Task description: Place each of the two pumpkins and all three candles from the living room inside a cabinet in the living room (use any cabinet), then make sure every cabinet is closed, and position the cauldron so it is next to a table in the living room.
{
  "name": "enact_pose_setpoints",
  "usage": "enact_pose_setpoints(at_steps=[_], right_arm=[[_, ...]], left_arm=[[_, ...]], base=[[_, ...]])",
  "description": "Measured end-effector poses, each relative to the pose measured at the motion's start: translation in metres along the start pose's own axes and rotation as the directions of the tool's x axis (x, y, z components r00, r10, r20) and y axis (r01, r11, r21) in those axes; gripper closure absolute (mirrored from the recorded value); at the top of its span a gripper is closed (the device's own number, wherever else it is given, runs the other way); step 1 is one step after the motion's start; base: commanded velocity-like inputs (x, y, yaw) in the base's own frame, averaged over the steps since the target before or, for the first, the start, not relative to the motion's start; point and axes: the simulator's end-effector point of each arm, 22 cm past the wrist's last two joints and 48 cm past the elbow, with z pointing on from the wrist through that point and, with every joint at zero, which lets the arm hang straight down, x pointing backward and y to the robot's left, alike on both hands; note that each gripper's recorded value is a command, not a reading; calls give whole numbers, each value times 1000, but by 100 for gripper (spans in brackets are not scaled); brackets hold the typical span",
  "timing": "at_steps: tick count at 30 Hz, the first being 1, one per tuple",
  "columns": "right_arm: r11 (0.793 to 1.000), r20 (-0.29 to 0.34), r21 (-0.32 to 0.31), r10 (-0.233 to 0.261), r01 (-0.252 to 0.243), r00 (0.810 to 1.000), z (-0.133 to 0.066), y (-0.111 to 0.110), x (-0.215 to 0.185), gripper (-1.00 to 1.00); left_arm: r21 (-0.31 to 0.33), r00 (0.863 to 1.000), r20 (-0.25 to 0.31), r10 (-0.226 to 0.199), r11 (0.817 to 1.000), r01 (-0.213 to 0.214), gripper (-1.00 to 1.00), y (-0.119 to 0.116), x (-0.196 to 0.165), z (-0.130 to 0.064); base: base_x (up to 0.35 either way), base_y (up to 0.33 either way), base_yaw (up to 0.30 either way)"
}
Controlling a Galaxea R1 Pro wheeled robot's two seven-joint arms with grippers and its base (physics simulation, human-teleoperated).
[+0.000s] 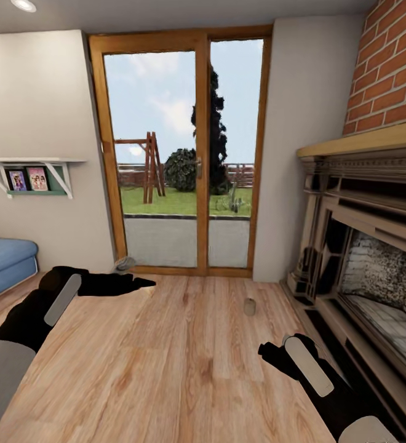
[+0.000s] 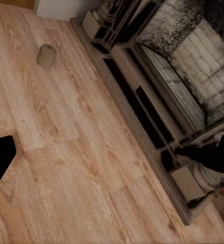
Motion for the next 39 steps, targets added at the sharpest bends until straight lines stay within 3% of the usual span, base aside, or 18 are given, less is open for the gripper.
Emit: enact_pose_setpoints(at_steps=[4, 11, 17, 24, 29, 39], right_arm=[[999, -2, 37, -37, 37, 999, 3, 1, -11, -100], [985, -30, 170, -15, 20, 999, 20, -27, -46, -100], [989, -14, 138, -47, 48, 999, 23, -13, -54, -100], [973, 45, 117, -208, 201, 977, 23, 21, -53, -100], [967, 55, 113, -234, 227, 971, 23, 28, -52, -100], [967, 56, 107, -237, 230, 970, 22, 31, -52, -100]], left_arm=[[58, 1000, 3, 2, 998, -2, -100, -10, -1, -6], [88, 1000, 8, 0, 996, -1, -100, -16, -2, -8], [101, 1000, 13, -4, 995, 3, -100, -19, -4, -9], [101, 1000, 13, -6, 995, 5, -100, -19, -3, -9], [101, 1000, 12, -8, 995, 6, -100, -19, -3, -9], [102, 1000, 12, -9, 995, 8, -100, -19, -3, -8]], base=[[221, 0, 0], [238, 0, 0], [252, 0, 0], [262, 0, 0], [281, 0, 0], [330, 0, 0]])
